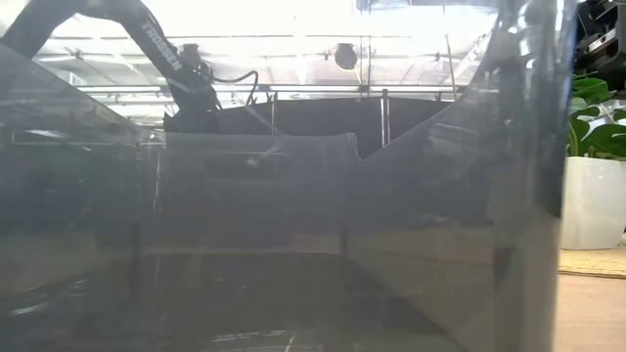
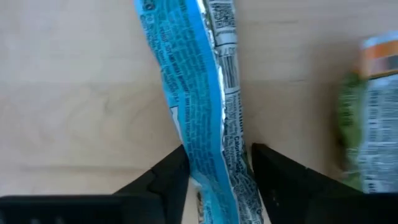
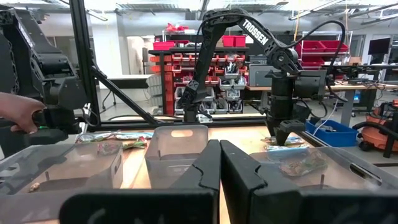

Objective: Pick and place Granola Bars by type
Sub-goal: Put the yellow granola bar into the middle black bin

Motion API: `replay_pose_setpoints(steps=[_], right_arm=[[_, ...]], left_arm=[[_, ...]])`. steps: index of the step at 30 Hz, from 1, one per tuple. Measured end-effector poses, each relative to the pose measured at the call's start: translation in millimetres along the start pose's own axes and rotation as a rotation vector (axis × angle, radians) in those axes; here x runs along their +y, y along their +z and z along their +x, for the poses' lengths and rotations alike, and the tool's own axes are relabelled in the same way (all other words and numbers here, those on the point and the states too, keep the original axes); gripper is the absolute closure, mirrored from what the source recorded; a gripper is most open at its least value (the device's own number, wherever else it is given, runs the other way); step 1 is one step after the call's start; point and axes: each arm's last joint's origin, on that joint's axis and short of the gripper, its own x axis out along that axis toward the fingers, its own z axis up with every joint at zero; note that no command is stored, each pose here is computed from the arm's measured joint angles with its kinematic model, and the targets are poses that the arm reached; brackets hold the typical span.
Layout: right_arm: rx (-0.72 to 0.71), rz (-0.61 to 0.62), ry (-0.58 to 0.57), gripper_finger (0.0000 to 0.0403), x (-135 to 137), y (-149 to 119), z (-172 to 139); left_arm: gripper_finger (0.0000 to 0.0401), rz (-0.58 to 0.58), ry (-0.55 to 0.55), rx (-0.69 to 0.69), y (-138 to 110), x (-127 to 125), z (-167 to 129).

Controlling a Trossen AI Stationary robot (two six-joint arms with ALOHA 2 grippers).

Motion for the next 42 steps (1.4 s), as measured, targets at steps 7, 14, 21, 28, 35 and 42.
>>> replay_pose_setpoints(steps=[7,14,21,28,35,42], right_arm=[[0.0,0.0,0.0,0.0403,0,0,0],[0.0,0.0,0.0,0.0403,0,0,0],[0.0,0.0,0.0,0.0403,0,0,0],[0.0,0.0,0.0,0.0403,0,0,0],[0.0,0.0,0.0,0.0403,0,0,0],[0.0,0.0,0.0,0.0403,0,0,0]], left_arm=[[0.0276,0.073,0.008,-0.016,-1,-1,-1],[0.0285,0.161,0.009,-0.016,-1,-2,-1],[0.0286,0.265,0.057,-0.047,-3,-4,-1],[0.0286,0.361,0.094,-0.068,-8,-10,-1],[0.0312,0.432,0.157,-0.109,-17,-18,-2],[0.0388,0.48,0.175,-0.148,-22,-23,-8]])
